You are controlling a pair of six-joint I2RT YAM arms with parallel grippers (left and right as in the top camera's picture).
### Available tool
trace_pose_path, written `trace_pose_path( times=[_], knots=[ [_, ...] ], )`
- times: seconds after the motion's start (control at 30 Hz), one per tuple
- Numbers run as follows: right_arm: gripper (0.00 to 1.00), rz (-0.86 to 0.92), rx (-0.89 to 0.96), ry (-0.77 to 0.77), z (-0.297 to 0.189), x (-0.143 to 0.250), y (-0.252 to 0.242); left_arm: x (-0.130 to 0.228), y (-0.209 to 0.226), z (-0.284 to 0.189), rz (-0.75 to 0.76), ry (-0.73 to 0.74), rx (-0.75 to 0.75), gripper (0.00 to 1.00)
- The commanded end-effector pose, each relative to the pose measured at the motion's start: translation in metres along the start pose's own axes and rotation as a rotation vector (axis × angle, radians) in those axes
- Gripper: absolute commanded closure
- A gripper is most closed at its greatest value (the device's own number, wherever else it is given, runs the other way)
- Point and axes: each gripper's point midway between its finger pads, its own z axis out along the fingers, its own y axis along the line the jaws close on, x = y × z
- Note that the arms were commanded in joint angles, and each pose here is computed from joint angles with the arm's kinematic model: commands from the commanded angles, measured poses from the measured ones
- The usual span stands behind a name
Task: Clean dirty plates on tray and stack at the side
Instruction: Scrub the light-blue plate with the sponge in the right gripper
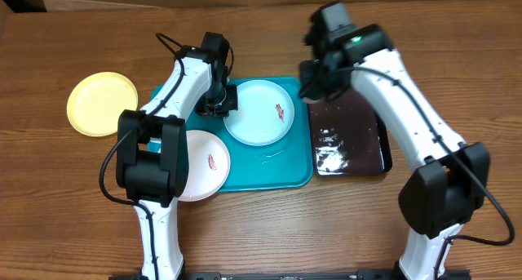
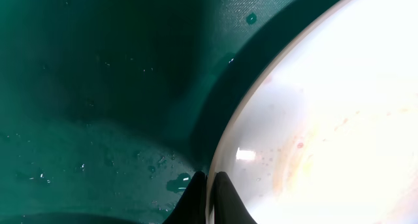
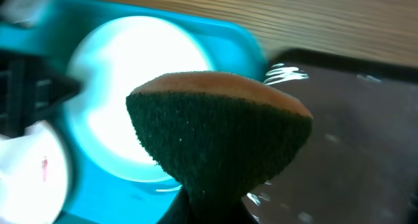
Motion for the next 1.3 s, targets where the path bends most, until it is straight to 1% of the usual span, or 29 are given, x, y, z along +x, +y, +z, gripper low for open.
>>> trace_pose_path(
  times=[0.0, 0.23, 0.4, 0.63, 0.83, 1.0, 1.07, 1.2, 1.23, 1.27],
  knots=[
    [0.96, -0.071, 0.029, 0.005, 0.018, 0.005, 0.025, 0.002, -0.004, 0.000, 0.020, -0.001, 0.005, 0.96],
    [0.96, -0.184, 0.289, -0.071, 0.049, -0.002, 0.030, 0.003, -0.004, 0.000, 0.020, 0.004, 0.004, 0.96],
    [0.96, -0.214, 0.379, -0.099, 0.059, -0.005, 0.029, 0.003, -0.003, 0.000, 0.020, 0.004, 0.004, 0.96],
    [0.96, -0.174, 0.410, -0.044, 0.088, 0.007, 0.020, 0.003, -0.003, 0.000, 0.019, 0.006, 0.003, 0.96],
    [0.96, -0.184, 0.434, 0.019, 0.119, 0.020, 0.012, 0.004, -0.003, 0.000, 0.019, 0.009, 0.002, 0.96],
    [0.96, -0.170, 0.435, 0.019, 0.135, 0.021, 0.011, 0.005, -0.003, 0.000, 0.019, 0.015, 0.001, 0.96],
    [0.93, -0.169, 0.431, 0.009, 0.135, 0.018, 0.012, 0.005, -0.002, 0.000, 0.018, 0.016, 0.000, 0.96],
    [0.77, -0.170, 0.432, 0.010, 0.134, 0.018, 0.012, 0.005, -0.003, 0.000, 0.018, 0.015, 0.001, 0.96],
    [0.74, -0.169, 0.434, 0.014, 0.134, 0.019, 0.010, 0.005, -0.003, 0.000, 0.018, 0.014, 0.001, 0.96],
    [0.73, -0.169, 0.435, 0.015, 0.134, 0.019, 0.010, 0.005, -0.003, 0.000, 0.018, 0.014, 0.001, 0.96]
  ],
)
